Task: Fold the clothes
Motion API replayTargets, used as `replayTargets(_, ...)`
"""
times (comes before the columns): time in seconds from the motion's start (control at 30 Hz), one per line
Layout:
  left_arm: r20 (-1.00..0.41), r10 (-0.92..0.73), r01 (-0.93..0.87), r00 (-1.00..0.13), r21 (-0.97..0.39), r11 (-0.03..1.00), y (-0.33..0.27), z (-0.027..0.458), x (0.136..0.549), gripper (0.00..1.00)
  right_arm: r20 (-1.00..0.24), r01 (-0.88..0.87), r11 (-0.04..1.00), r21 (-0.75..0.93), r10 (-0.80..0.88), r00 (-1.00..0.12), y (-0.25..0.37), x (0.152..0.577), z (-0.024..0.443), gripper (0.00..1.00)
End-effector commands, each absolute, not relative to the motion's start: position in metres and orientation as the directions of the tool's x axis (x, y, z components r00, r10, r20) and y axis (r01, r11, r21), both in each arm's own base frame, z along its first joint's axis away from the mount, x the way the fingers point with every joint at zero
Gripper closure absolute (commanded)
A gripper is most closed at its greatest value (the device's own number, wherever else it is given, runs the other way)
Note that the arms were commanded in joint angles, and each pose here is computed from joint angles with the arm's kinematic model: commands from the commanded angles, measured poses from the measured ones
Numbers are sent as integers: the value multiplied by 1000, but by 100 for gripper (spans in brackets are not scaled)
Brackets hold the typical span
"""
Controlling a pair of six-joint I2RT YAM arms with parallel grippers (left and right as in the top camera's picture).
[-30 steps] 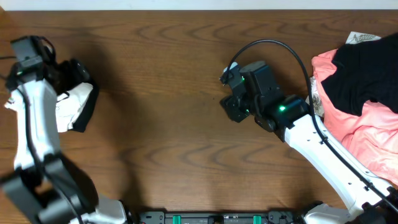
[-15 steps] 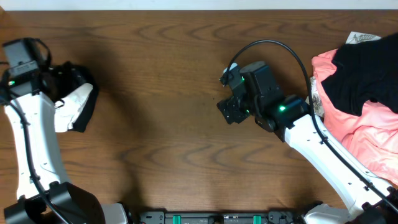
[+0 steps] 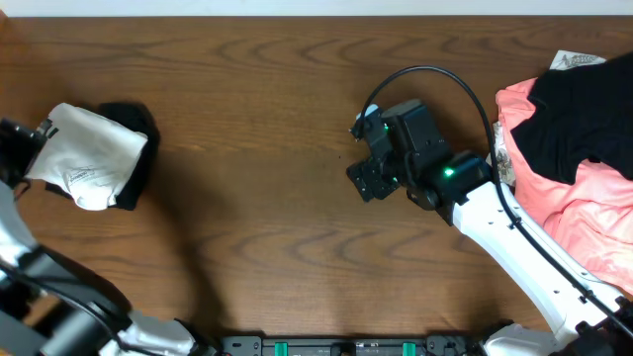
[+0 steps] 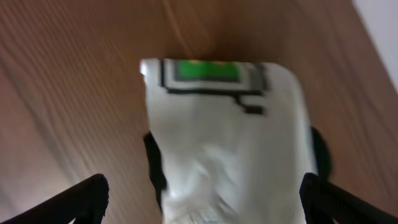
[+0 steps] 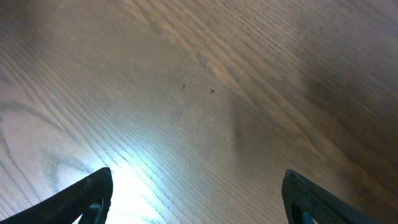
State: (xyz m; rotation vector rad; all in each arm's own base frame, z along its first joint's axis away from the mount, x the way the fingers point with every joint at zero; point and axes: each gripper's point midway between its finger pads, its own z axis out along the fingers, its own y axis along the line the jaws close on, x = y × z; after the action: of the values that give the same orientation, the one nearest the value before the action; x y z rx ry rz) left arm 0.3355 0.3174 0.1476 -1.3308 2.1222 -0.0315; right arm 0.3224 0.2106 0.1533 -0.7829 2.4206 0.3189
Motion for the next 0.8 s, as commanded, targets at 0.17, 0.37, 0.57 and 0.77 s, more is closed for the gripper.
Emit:
replayTargets(0.17, -473, -813, -691, -340, -460, 557, 351, 94, 353, 2, -577, -601, 798, 53, -466, -670, 210, 320, 153, 15)
replayTargets(0.37, -460, -803, -632, -378, -506, 587, 351, 64, 366, 2, -578, -601, 798, 53, -466, -670, 210, 320, 153, 15)
replayTargets(0.57, -428, -812, -577, -397, -571, 583, 344, 38, 378, 2, -580, -601, 798, 53, -465, -669, 210, 320, 153, 14)
replayTargets(0.77, -441, -803, -543, -401, -592, 596, 343, 33, 386, 2, -581, -601, 798, 54, -464, -668, 211, 320, 154, 14)
